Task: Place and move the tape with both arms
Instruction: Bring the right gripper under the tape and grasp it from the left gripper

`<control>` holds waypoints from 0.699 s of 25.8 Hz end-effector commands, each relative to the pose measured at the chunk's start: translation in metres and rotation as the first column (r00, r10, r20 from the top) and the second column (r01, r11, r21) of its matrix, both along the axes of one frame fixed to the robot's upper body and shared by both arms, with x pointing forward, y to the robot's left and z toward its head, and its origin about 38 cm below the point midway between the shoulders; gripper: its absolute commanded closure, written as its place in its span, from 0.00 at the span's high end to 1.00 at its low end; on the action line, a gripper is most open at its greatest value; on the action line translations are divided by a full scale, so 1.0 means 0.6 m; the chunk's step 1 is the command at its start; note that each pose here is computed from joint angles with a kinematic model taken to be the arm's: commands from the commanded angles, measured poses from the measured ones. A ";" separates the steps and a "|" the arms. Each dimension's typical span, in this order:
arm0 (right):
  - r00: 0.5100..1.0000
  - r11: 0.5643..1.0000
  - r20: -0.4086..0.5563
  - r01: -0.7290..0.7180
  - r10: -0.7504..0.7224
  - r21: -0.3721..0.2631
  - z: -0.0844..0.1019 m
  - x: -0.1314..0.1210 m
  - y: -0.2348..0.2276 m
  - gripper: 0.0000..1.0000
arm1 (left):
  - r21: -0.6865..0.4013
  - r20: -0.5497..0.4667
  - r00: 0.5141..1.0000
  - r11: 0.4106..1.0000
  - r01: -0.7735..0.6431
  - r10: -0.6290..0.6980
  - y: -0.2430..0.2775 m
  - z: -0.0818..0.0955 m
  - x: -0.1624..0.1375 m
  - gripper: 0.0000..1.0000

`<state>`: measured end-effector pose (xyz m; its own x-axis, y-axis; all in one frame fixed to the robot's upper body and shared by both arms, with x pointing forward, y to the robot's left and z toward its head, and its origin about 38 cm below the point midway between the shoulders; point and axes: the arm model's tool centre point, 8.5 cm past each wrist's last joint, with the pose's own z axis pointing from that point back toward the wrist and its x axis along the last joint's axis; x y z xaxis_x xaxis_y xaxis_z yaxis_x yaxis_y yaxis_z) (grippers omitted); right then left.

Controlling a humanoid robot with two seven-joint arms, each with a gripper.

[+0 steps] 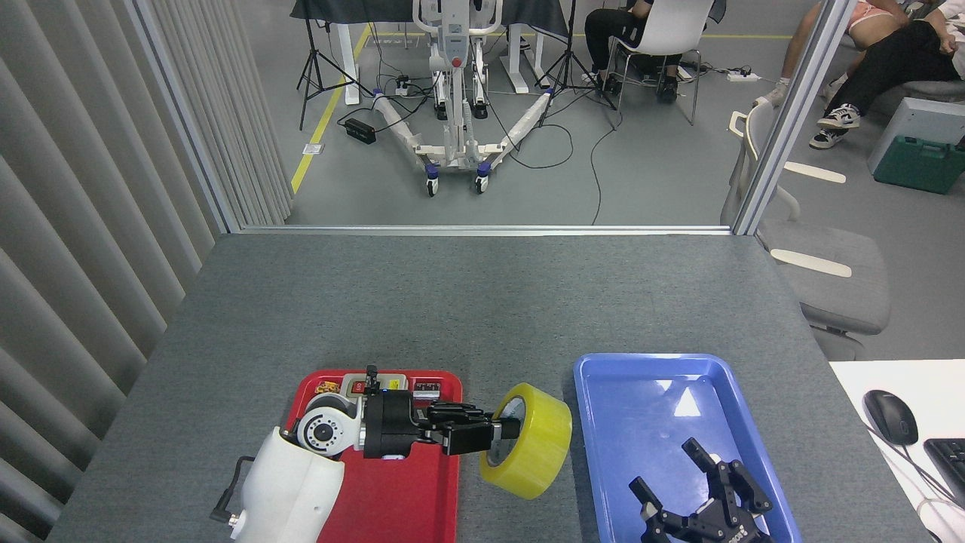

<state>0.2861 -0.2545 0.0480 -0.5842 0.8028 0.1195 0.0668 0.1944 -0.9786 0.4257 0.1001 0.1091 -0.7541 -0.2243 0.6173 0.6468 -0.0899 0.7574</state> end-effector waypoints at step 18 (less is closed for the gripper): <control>0.940 0.943 0.079 -0.333 0.331 0.013 0.031 -0.029 0.201 1.00 | -0.016 0.017 1.000 1.000 0.021 -0.021 -0.019 0.004 -0.013 0.00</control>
